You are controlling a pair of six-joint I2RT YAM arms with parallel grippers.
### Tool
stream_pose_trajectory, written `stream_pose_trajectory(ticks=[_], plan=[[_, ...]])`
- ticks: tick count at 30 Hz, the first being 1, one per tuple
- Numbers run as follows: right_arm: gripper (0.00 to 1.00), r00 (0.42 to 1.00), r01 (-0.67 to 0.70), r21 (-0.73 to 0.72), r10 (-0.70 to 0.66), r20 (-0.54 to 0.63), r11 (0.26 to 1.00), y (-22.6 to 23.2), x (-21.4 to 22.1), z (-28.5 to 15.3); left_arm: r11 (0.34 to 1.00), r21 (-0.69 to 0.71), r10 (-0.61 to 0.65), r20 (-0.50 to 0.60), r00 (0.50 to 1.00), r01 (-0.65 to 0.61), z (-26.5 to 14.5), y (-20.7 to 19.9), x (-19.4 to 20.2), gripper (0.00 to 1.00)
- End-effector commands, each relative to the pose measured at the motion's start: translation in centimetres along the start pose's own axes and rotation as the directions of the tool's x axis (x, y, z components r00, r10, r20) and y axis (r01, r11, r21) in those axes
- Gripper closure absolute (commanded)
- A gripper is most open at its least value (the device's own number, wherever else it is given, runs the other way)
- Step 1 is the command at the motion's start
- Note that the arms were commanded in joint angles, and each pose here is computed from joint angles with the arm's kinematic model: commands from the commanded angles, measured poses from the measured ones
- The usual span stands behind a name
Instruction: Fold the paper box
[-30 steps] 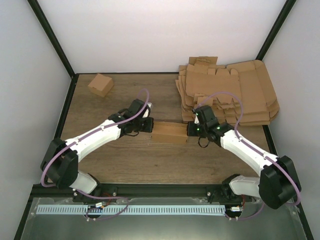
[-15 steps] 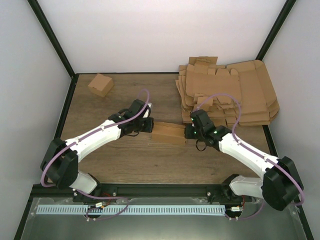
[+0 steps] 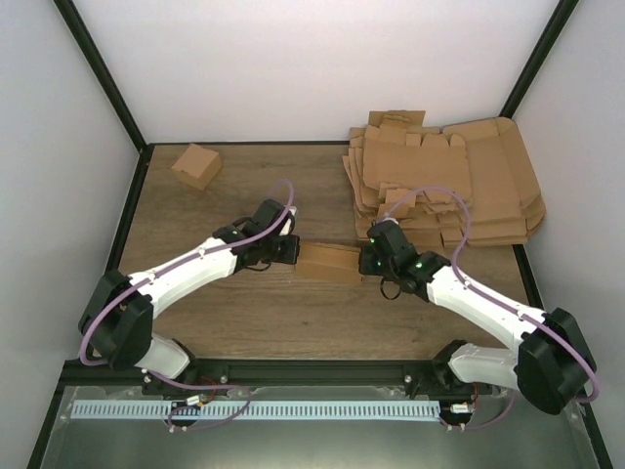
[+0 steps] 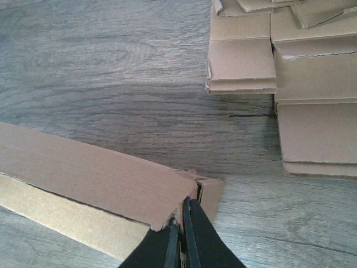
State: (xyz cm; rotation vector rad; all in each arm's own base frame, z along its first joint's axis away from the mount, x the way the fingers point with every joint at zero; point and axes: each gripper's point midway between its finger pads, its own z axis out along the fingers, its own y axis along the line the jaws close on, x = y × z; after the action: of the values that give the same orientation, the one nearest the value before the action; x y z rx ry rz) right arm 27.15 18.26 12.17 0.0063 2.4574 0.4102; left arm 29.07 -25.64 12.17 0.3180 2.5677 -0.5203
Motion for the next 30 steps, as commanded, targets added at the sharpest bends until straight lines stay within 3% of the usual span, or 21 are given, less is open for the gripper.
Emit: stream_pose_trajectory(ticks=[1, 9, 14, 30], plan=[[0.99, 0.997, 0.0, 0.015, 0.001, -0.075, 1.0, -0.3, 2.8, 0.3, 0.999, -0.045, 0.01, -0.089, 0.996, -0.014, 0.6, 1.3, 3.0, 0.96], [0.98, 0.996, -0.023, 0.005, 0.023, -0.089, 1.0, 0.2, 3.2, 0.3, 0.999, -0.033, 0.011, -0.077, 0.997, -0.014, 0.3, 1.0, 2.7, 0.96], [0.86, 0.996, -0.014, 0.01, 0.015, -0.087, 1.0, 0.6, 2.6, -0.2, 1.0, -0.023, 0.008, -0.072, 0.997, -0.01, 0.2, 0.8, 2.5, 0.96], [0.82, 0.998, 0.023, -0.021, -0.024, -0.062, 1.0, 1.4, 1.1, -2.4, 1.0, -0.015, 0.018, -0.05, 0.999, -0.019, -0.2, 0.1, 1.1, 0.96]])
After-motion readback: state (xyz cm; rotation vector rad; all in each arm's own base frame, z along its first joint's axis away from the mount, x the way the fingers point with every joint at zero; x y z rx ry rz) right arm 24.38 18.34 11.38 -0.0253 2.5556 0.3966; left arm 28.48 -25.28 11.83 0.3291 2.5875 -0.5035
